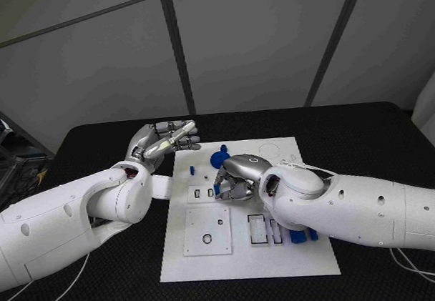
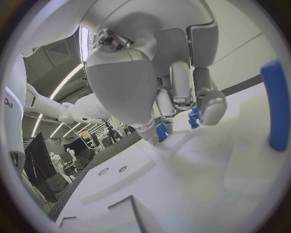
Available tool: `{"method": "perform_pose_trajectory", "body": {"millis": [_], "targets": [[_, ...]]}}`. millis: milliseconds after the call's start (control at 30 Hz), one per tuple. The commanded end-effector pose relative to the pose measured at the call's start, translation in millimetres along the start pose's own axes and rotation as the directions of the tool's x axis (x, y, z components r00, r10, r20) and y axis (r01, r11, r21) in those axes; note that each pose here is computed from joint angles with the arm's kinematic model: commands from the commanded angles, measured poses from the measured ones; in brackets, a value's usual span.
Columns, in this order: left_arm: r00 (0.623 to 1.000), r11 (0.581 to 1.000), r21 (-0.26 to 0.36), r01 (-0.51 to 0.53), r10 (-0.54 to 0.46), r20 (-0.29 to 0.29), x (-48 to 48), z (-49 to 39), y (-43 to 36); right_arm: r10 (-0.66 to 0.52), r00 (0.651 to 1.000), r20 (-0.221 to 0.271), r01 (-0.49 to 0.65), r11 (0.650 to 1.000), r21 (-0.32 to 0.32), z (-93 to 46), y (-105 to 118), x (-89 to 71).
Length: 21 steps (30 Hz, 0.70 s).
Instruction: Assemble the parts on the task board
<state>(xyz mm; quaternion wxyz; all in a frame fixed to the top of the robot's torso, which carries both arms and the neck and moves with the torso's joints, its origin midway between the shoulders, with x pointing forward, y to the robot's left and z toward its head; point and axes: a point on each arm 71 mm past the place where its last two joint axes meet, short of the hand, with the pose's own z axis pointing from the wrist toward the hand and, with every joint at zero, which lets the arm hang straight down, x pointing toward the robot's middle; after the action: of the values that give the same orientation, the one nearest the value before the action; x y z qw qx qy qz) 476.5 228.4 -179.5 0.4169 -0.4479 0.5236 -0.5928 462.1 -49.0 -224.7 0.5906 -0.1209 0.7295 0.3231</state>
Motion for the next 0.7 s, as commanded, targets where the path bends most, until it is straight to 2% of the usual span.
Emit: {"method": "perform_pose_trajectory", "body": {"millis": [33, 700], "targets": [[1.0, 1.0, 0.003, 0.0, 0.0, -0.012, 1.8, 0.4, -1.1, -0.01, 1.0, -0.016, 0.01, 1.0, 0.006, 0.0, -0.3, 1.8], [1.0, 1.0, 0.002, 0.001, -0.001, -0.015, 2.2, 0.7, -0.9, -0.001, 1.0, 0.015, 0.001, 1.0, 0.013, 0.1, -0.7, -0.4]]}}
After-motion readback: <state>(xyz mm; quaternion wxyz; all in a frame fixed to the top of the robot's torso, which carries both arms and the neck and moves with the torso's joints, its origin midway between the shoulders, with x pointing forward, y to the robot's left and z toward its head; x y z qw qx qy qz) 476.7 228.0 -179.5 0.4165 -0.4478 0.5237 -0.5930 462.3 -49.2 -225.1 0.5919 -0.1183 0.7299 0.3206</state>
